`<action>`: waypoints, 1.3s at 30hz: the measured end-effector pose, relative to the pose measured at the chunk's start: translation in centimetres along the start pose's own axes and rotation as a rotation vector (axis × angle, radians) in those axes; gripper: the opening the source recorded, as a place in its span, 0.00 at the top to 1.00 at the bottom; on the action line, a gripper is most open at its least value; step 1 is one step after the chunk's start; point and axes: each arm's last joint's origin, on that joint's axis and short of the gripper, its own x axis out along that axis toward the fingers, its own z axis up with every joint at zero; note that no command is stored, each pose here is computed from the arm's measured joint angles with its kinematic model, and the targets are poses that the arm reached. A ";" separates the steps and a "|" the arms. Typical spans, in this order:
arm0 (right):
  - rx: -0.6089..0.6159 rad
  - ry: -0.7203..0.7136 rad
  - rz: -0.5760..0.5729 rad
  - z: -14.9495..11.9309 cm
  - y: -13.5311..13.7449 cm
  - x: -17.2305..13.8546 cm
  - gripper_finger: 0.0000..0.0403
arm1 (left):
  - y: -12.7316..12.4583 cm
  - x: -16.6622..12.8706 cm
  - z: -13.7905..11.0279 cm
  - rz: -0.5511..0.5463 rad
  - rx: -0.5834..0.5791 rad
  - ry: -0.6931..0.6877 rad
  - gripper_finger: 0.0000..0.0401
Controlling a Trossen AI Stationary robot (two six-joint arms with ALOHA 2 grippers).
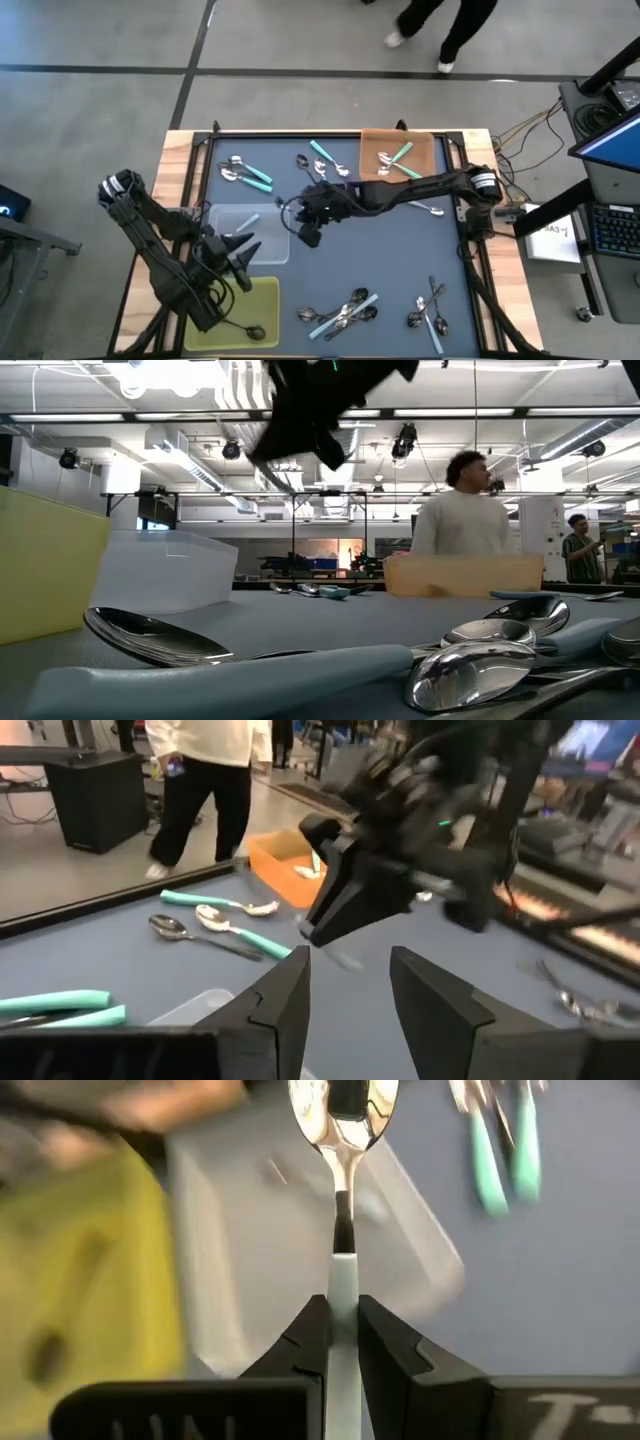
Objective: Sort silverware by color (type)
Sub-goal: Put the light blue spoon into the white bin
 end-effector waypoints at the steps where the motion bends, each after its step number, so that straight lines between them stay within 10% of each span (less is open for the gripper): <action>1: -0.020 -0.042 0.021 0.4 0.5 -0.1 0.94 | 0.1 0.1 0.0 0.002 -0.007 -0.006 0.69; 39: -0.348 -0.288 0.022 1.1 4.9 0.0 0.94 | 1.7 2.4 -0.4 0.008 -0.184 -0.138 0.69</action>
